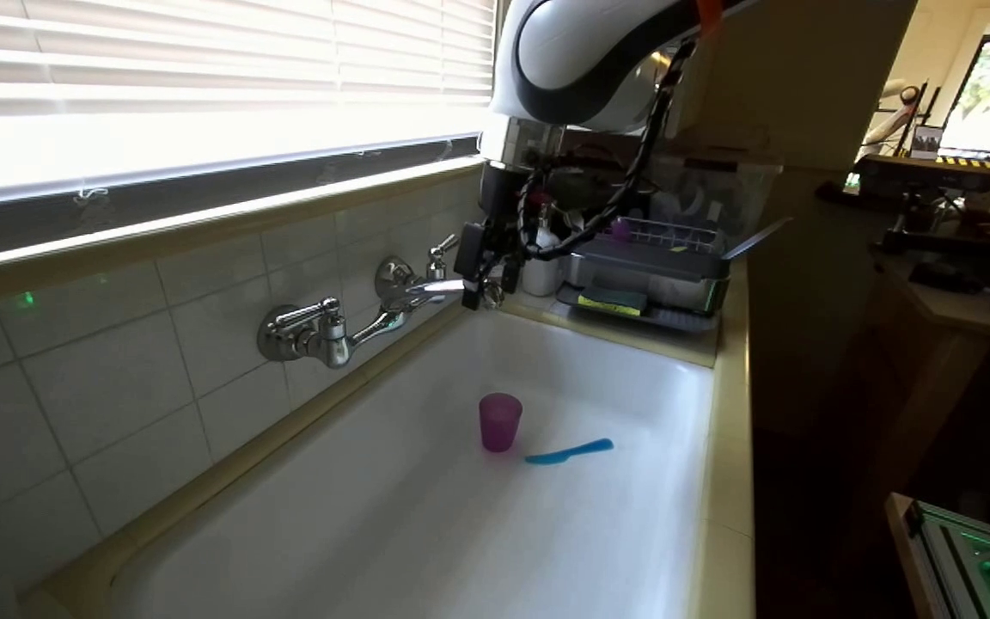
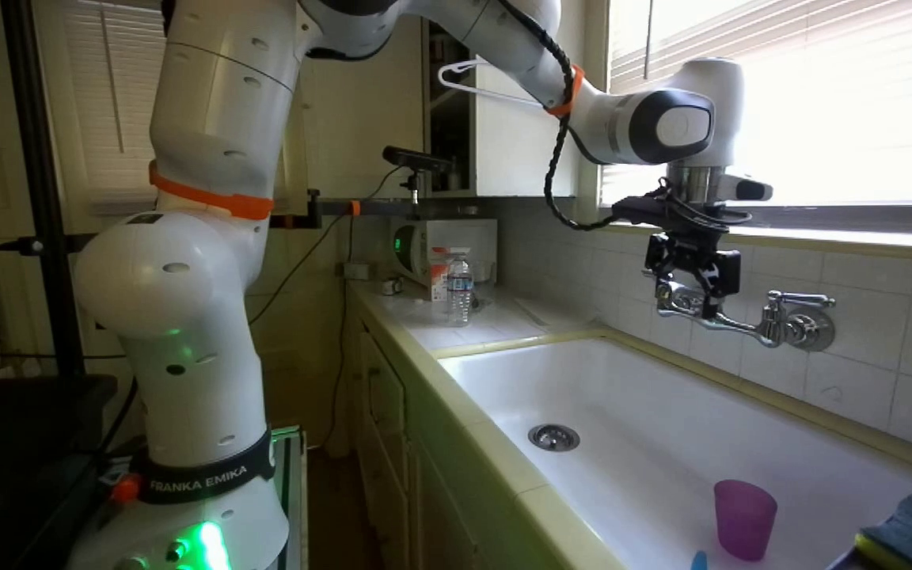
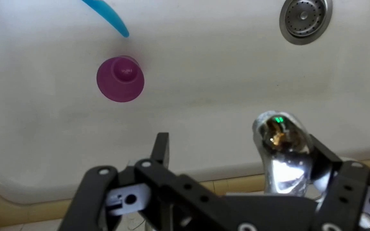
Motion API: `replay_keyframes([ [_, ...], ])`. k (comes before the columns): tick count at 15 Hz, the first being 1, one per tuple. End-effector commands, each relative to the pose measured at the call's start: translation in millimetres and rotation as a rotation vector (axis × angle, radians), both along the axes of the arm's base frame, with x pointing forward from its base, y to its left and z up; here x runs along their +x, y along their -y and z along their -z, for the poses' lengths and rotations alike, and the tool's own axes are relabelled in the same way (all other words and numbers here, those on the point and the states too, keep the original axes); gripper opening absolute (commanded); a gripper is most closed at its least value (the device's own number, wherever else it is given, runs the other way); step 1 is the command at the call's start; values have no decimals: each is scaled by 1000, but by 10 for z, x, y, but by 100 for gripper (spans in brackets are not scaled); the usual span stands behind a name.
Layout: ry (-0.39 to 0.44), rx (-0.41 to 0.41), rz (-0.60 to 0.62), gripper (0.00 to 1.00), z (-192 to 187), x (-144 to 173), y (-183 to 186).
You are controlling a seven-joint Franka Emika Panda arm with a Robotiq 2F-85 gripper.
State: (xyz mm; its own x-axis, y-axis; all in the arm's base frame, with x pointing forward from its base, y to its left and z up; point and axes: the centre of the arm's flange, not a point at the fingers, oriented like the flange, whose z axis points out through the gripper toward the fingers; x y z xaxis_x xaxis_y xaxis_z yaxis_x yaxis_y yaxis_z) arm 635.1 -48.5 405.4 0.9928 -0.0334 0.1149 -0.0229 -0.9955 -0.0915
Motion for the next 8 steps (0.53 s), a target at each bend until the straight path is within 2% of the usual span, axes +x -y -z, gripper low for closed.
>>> replay_keyframes([
  [1, -22, -60, 29, 100, -34, 53, 251],
  [8, -11, -79, 24, 100, -21, 116, 574],
])
